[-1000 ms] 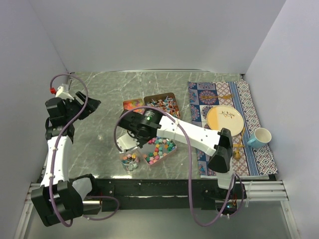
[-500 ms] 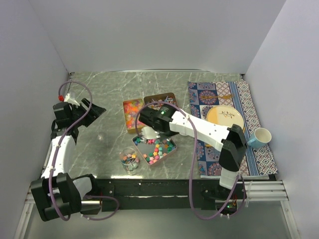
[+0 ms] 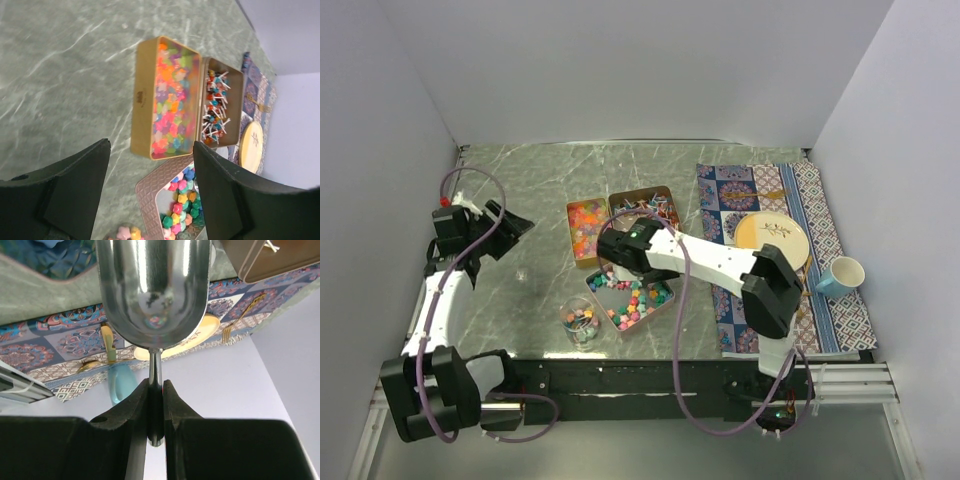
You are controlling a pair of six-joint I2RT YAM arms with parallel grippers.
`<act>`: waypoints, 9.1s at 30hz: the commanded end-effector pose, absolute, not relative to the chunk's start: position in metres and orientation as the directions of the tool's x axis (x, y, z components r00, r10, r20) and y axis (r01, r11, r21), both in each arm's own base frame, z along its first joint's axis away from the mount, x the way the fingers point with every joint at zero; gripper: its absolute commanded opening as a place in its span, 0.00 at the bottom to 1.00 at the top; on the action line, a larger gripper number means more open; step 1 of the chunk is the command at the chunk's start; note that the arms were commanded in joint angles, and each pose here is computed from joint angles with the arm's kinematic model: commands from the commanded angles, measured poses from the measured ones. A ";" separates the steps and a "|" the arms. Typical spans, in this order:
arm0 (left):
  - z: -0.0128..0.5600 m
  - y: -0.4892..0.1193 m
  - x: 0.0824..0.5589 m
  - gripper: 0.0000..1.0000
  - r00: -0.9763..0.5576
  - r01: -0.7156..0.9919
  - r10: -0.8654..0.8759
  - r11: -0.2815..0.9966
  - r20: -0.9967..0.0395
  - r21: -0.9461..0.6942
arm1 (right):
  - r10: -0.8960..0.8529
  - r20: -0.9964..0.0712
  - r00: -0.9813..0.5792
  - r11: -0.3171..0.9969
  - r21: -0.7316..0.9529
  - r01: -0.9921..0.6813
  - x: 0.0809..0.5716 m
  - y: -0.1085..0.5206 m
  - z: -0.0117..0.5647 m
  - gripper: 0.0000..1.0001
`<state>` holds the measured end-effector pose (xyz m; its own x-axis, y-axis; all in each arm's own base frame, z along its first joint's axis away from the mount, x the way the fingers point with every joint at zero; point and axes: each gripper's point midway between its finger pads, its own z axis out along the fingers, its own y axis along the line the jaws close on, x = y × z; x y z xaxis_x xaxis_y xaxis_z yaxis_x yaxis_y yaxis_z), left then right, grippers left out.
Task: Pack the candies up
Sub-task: Scoop the fake candies from the storage box, then place the fake candies in the packing bottle, then adjust the spatula.
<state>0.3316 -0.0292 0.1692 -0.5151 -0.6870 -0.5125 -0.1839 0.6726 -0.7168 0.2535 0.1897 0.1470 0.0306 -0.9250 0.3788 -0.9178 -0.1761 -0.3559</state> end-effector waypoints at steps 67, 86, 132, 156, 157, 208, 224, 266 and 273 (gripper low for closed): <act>0.170 -0.002 0.327 0.71 -0.426 -0.353 -0.774 0.618 -0.468 -0.703 | -1.000 -0.011 -0.024 0.024 -0.015 -1.000 0.271 0.308 0.054 0.00; 0.181 0.001 0.337 0.71 -0.400 -0.314 -0.771 0.624 -0.496 -0.716 | -0.995 -0.090 0.038 -0.007 -0.317 -0.948 0.276 0.257 0.175 0.00; 0.239 0.034 0.348 0.75 -0.272 -0.253 -0.753 0.656 -0.598 -0.711 | -0.630 0.619 0.468 -0.758 -0.361 -0.543 0.236 0.315 0.219 0.00; 0.243 0.036 0.342 0.75 -0.252 -0.240 -0.752 0.658 -0.609 -0.713 | -0.544 0.699 0.463 -0.824 -0.342 -0.451 0.230 0.333 0.224 0.00; 0.244 0.034 0.343 0.75 -0.258 -0.226 -0.751 0.659 -0.608 -0.717 | -0.568 0.679 0.465 -0.811 -0.365 -0.457 0.230 0.335 0.229 0.00; 0.224 -0.155 0.326 0.53 -0.828 0.289 -0.372 0.357 -0.419 -0.888 | -0.968 -0.197 0.155 -0.048 -0.462 -0.886 0.321 0.323 0.227 0.00; 0.206 -0.167 0.323 0.18 -0.858 0.306 -0.311 0.332 -0.410 -0.892 | -0.875 -0.484 0.030 0.204 -0.423 -0.883 0.327 0.348 0.284 0.00; 0.243 -0.175 0.339 0.59 -0.937 0.241 -0.218 0.160 -0.272 -0.957 | -0.862 -0.396 0.315 0.033 -0.665 -0.746 0.337 0.337 0.295 0.00; 0.241 -0.185 0.326 0.19 -0.940 0.273 -0.179 0.119 -0.292 -0.954 | -0.845 -0.435 0.311 0.041 -0.633 -0.773 0.325 0.334 0.285 0.00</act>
<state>0.3377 -0.1767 0.2341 -0.9442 -0.2314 -0.2343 0.2000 0.1622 -0.9663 0.3367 0.3338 0.2541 0.2721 -0.8960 -0.3508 -0.7945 -0.0035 -0.6073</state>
